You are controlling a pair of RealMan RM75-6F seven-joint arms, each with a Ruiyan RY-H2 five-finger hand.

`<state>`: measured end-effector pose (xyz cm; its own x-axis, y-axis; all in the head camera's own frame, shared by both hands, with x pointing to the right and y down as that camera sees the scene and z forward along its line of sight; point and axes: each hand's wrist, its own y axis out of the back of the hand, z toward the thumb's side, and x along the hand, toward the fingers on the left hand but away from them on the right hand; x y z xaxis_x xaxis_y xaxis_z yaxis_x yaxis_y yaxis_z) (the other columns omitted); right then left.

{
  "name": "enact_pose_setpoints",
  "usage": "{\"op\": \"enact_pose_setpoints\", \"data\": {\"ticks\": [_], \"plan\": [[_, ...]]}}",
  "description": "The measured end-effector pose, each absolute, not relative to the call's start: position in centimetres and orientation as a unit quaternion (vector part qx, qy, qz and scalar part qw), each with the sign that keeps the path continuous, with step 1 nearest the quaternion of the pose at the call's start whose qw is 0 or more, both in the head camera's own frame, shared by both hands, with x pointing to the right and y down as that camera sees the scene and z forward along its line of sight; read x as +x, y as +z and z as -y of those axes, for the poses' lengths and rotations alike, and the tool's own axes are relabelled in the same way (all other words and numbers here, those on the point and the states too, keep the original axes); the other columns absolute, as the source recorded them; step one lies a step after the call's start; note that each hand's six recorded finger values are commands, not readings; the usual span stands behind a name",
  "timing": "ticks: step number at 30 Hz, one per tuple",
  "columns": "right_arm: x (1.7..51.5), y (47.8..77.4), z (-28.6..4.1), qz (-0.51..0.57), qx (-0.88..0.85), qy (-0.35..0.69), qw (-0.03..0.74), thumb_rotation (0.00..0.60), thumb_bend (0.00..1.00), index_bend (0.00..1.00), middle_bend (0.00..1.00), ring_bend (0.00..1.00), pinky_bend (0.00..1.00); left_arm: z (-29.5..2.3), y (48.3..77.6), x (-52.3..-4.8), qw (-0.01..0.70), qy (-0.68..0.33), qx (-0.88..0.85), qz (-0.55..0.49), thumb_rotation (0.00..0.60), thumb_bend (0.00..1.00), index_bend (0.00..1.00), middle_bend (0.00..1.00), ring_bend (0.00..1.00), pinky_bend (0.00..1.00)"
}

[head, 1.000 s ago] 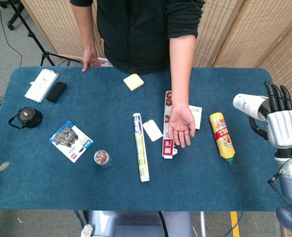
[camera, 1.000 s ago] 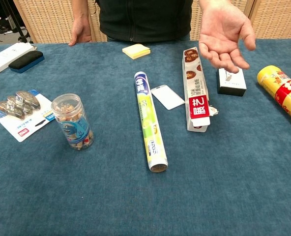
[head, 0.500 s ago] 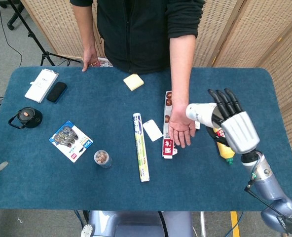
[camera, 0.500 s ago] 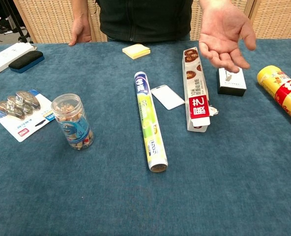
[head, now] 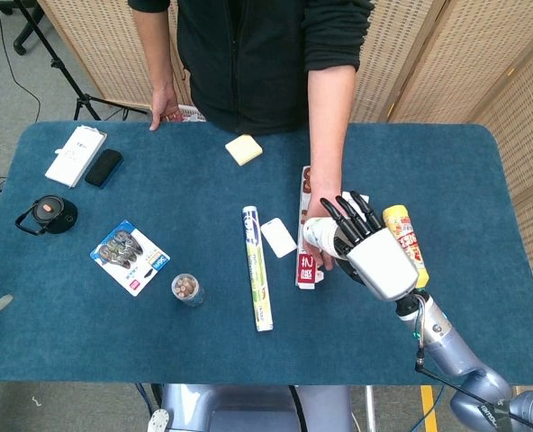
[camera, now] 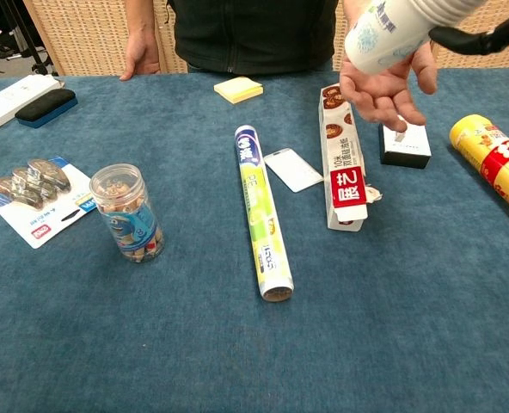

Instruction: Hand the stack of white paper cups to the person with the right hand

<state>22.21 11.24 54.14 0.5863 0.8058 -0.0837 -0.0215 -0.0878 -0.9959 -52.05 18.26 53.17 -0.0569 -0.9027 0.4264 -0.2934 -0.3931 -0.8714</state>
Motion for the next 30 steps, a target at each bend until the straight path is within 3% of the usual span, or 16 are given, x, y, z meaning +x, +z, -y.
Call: {"op": "enact_pose_setpoints", "data": {"ticks": [4, 5, 7, 9, 11, 12, 23, 30], "plan": [[22.4, 55.0, -12.0, 0.285, -0.653, 0.355, 0.605, 0.600, 0.84, 0.67, 0.02, 0.00, 0.03, -18.3, 53.2, -52.1, 0.277, -0.549, -0.628, -0.476, 0.600, 0.00, 0.00, 0.00, 0.00, 0.03], [22.5, 55.1, -12.1, 0.284, -0.654, 0.356, 0.605, 0.600, 0.79, 0.60, 0.01, 0.00, 0.03, -18.3, 53.1, -52.0, 0.277, -0.549, -0.629, -0.476, 0.600, 0.00, 0.00, 0.00, 0.00, 0.03], [22.5, 55.3, -12.3, 0.280, -0.657, 0.358, 0.601, 0.600, 0.56, 0.38, 0.00, 0.00, 0.03, -18.3, 53.2, -52.0, 0.277, -0.549, -0.629, -0.475, 0.600, 0.00, 0.00, 0.00, 0.00, 0.03], [22.6, 55.5, -12.5, 0.278, -0.663, 0.358, 0.595, 0.600, 0.20, 0.11, 0.00, 0.00, 0.03, -18.3, 53.2, -52.0, 0.277, -0.550, -0.629, -0.475, 0.600, 0.00, 0.00, 0.00, 0.00, 0.03], [22.8, 55.6, -12.6, 0.277, -0.669, 0.361, 0.588, 0.600, 0.04, 0.01, 0.00, 0.00, 0.03, -18.3, 53.3, -51.9, 0.277, -0.551, -0.629, -0.473, 0.600, 0.00, 0.00, 0.00, 0.00, 0.03], [22.9, 55.5, -12.5, 0.278, -0.669, 0.363, 0.587, 0.600, 0.00, 0.00, 0.00, 0.00, 0.03, -18.3, 53.3, -51.9, 0.277, -0.551, -0.629, -0.473, 0.600, 0.00, 0.00, 0.00, 0.00, 0.03], [24.7, 53.0, -11.9, 0.314, -0.661, 0.369, 0.573, 0.600, 0.00, 0.00, 0.00, 0.00, 0.03, -18.4, 53.4, -51.8, 0.277, -0.552, -0.629, -0.472, 0.600, 0.00, 0.00, 0.00, 0.00, 0.03], [28.9, 50.0, -10.9, 0.334, -0.628, 0.392, 0.583, 0.600, 0.00, 0.00, 0.00, 0.00, 0.03, -18.4, 53.3, -51.8, 0.277, -0.550, -0.629, -0.474, 0.600, 0.00, 0.00, 0.00, 0.00, 0.03]]}}
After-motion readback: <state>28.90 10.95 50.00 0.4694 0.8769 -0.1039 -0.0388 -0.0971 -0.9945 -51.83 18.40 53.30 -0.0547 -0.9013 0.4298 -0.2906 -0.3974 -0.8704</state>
